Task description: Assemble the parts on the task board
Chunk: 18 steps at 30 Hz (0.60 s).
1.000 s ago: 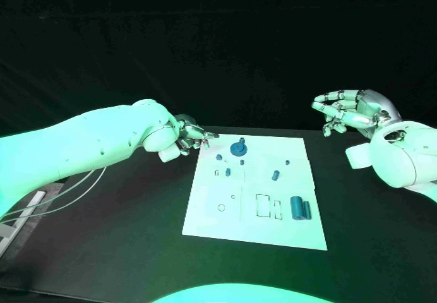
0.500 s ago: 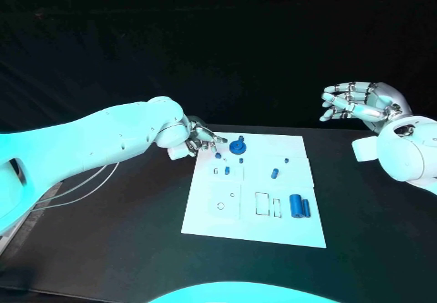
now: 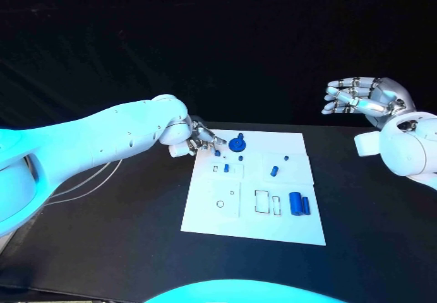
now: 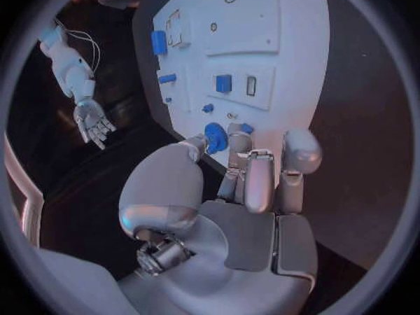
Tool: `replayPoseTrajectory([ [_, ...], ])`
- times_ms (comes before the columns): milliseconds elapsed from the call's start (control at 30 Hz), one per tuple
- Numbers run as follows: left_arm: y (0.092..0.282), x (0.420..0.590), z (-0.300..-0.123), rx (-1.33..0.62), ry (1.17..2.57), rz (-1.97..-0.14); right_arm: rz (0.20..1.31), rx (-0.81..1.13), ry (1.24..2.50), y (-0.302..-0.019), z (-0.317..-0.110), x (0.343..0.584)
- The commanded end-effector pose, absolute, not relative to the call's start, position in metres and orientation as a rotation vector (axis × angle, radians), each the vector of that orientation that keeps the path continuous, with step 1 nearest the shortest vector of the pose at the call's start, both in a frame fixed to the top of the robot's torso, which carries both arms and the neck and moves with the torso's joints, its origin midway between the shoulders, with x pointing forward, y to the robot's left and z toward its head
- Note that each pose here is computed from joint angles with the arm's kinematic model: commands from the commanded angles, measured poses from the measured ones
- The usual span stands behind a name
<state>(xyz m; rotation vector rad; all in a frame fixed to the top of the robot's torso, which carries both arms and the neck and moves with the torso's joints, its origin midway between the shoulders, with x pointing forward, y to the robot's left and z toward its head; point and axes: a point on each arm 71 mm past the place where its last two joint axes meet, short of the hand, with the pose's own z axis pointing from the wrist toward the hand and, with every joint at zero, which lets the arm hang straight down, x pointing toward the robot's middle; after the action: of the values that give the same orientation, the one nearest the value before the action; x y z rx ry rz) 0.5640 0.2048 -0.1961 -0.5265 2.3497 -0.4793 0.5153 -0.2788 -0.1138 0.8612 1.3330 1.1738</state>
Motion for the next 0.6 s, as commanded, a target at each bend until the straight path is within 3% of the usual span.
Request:
replayPoseTrajectory([
  [33, 0.2043, 0.5654, -0.1950, -0.521, 2.346, -0.472, 1.180, 0.858, 1.333, -0.2778, -0.1133, 0.5157],
  [600, 0.2045, 0.5721, -0.2009, -0.528, 2.364, -0.439, 1.180, 0.859, 1.335, -0.2771, -0.1138, 0.5171],
])
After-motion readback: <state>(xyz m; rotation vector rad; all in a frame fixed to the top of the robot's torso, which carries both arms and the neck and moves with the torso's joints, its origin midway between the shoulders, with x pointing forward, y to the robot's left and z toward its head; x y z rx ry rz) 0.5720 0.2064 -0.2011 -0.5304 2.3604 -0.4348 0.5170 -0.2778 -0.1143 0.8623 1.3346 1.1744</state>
